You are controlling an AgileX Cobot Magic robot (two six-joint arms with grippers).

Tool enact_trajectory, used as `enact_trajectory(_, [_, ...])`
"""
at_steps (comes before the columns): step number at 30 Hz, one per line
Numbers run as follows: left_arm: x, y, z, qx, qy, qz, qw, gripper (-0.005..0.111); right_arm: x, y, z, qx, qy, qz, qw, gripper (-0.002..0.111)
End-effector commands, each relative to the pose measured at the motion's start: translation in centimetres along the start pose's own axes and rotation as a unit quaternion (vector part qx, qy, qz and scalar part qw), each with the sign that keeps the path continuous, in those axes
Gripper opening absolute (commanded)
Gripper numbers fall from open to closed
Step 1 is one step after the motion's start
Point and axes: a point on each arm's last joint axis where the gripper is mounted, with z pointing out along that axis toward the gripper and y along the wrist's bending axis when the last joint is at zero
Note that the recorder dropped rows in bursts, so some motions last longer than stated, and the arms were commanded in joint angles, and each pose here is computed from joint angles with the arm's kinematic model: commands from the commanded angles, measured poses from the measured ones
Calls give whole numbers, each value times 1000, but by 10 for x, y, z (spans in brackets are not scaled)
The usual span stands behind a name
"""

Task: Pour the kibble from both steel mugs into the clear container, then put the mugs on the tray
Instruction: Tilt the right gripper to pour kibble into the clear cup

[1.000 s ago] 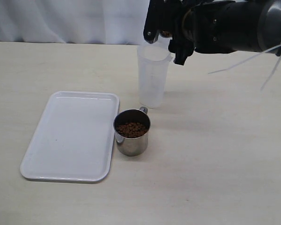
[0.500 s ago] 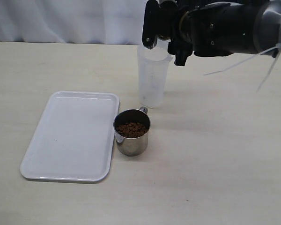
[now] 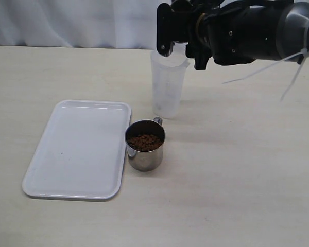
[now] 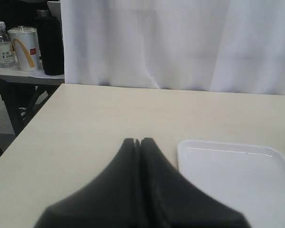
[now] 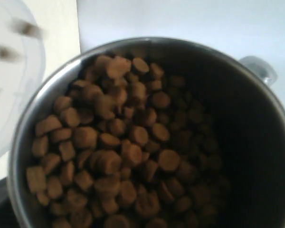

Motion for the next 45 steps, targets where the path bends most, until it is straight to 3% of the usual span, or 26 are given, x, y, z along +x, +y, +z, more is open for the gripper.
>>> enact_trajectory(1, [0, 0, 0, 0, -6, -1, 1000, 0, 0, -3, 0, 12, 0, -22, 1000, 4])
enact_trajectory(19, [0, 0, 0, 0, -5, -1, 1000, 0, 1, -2, 0, 11, 2, -89, 996, 4])
enact_trajectory(45, [0, 0, 0, 0, -3, -2, 1000, 0, 0, -3, 0, 16, 1, -115, 993, 4])
